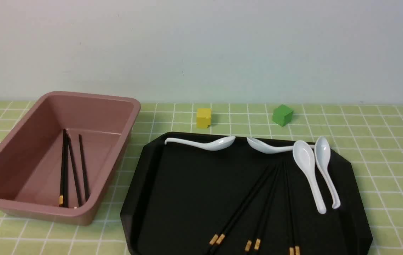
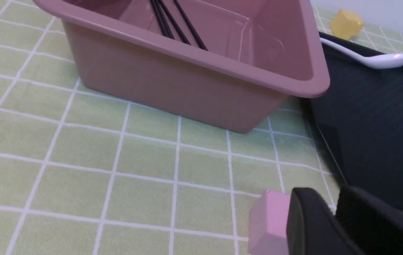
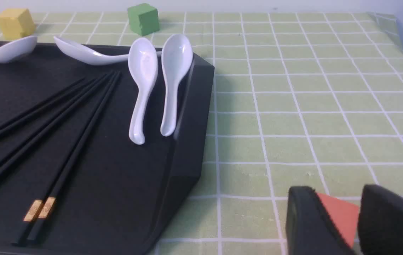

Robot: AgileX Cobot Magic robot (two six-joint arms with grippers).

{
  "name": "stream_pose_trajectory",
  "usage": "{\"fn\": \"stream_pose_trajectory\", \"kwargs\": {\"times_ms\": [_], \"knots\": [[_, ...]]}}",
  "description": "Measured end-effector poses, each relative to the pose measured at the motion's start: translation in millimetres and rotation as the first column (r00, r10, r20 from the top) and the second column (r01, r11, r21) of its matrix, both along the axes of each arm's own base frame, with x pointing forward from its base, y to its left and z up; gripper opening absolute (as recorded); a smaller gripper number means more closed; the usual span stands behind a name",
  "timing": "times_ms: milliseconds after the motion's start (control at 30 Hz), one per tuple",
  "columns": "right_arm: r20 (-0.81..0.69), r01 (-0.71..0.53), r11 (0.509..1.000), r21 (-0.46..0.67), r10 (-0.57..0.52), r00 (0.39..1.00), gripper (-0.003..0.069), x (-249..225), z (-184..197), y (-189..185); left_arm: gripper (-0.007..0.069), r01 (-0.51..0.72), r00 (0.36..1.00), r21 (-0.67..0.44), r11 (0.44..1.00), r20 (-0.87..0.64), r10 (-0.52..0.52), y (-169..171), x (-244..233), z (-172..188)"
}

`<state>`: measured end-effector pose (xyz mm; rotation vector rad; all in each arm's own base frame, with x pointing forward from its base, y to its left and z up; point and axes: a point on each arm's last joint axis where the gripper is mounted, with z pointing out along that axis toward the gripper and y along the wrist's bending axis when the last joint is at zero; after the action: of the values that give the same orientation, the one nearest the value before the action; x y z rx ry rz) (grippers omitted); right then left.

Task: On green tablecloth take chopsticks from black tray and put them in box.
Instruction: 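Reach over to the black tray and grasp a pair of chopsticks with the left gripper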

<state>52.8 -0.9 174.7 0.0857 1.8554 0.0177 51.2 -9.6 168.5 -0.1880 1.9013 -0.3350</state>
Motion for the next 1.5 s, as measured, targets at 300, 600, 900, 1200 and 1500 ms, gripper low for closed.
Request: {"fn": "stream_pose_trajectory", "kwargs": {"times_ms": [300,600,900,1200,1500], "knots": [[0.000,0.000,1.000,0.000,0.000,1.000,0.0240,0.0,0.0,0.0,0.0146,0.000,1.000,0.000,1.000,0.000,0.000,0.0,0.0,0.0],[0.000,0.000,1.000,0.000,0.000,1.000,0.0240,0.0,0.0,0.0,0.0155,0.000,1.000,0.000,1.000,0.000,0.000,0.0,0.0,0.0],[0.000,0.000,1.000,-0.001,0.000,1.000,0.0240,0.0,0.0,0.0,0.0155,0.000,1.000,0.000,1.000,0.000,0.000,0.0,0.0,0.0],[0.000,0.000,1.000,0.000,0.000,1.000,0.0240,0.0,0.0,0.0,0.0158,-0.010,1.000,-0.107,0.994,-0.001,0.010,-2.2,0.1,1.4],[0.000,0.000,1.000,0.000,0.000,1.000,0.0240,0.0,0.0,0.0,0.0165,-0.126,0.990,-0.898,0.421,-0.139,0.000,-19.1,-0.9,16.6]]}}
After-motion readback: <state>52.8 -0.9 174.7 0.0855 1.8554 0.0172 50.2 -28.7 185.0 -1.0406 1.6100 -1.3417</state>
